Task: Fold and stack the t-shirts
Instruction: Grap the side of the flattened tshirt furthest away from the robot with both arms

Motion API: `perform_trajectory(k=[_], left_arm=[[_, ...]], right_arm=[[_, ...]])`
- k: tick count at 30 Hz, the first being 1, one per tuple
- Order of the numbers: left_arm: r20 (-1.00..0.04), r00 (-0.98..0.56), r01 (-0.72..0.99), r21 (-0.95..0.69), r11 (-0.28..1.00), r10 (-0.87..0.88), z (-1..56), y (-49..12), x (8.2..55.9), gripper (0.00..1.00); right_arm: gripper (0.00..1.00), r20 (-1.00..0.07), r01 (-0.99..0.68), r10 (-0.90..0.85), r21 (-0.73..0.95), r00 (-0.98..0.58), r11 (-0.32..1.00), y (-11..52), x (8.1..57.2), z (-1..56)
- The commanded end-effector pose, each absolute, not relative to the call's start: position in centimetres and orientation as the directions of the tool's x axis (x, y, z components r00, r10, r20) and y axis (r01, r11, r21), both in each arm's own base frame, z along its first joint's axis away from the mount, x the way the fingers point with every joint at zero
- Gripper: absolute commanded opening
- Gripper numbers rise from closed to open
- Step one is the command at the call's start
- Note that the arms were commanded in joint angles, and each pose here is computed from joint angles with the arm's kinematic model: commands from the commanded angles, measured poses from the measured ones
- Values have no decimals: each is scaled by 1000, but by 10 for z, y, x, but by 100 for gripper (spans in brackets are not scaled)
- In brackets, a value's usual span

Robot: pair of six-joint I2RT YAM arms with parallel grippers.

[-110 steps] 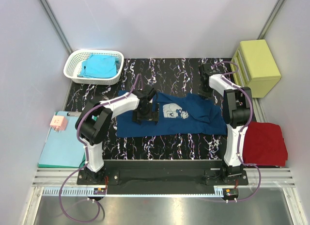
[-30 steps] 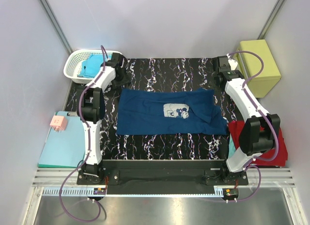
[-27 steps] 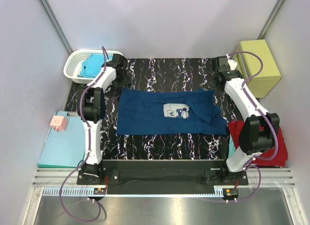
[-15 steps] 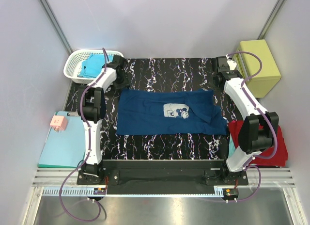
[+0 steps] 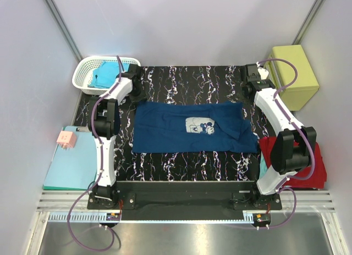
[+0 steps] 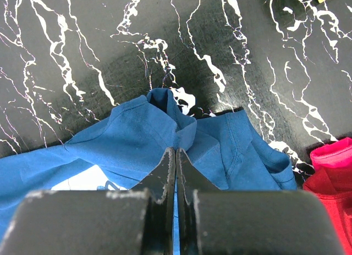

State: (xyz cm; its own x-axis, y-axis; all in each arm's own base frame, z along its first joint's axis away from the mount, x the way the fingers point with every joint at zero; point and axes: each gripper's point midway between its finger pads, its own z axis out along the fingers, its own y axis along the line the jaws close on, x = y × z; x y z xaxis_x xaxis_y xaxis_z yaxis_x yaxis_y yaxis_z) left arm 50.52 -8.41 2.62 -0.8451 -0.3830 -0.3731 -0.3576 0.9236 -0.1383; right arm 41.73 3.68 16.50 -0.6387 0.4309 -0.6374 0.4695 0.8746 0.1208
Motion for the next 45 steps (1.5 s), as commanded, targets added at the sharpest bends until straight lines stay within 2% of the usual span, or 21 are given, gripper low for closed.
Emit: perform_trajectory(k=[1,4,5,10,19,23,24,26,30,34,39,45], left_arm=[[-414,-822,-362,-148,920,-390,40,-82,513,58],[-436,-811,-362,-148,921,-389,47,-80,519,73],[-439,-810,-363,-148,920,-390,48,-79,521,74],[-419,-813,-371,-165,914,-405,36,-78,527,72],[-408,-816,-378,-159,912,-410,25,-77,530,60],[-392,-823,-382,-150,912,-410,18,-75,525,45],[-388,-825,-383,-152,911,-411,18,-76,524,38],[-385,-826,-384,-150,911,-411,17,-76,522,32],[-386,-826,-385,-147,911,-411,18,-75,520,13],[-388,-826,-382,-149,912,-410,21,-75,520,0],[-401,-815,-377,-182,908,-419,39,-80,520,0],[-480,-771,-358,-218,908,-419,89,-79,524,0]], right_arm=[[0,-658,457,425,136,-621,879,39,424,172],[0,-660,456,424,137,-620,879,39,423,174],[0,-661,456,425,138,-619,879,39,424,174],[0,-664,454,420,135,-618,881,39,423,175],[0,-663,452,416,129,-622,882,38,419,175],[0,-664,454,417,129,-620,881,37,420,176],[0,-663,453,416,128,-622,882,38,420,176],[0,-662,453,416,128,-623,882,38,420,175],[0,-659,454,418,129,-625,882,39,420,173],[0,-659,456,419,128,-624,881,38,420,173],[0,-664,458,421,131,-618,879,38,422,176],[0,-688,461,419,137,-593,877,37,433,192]])
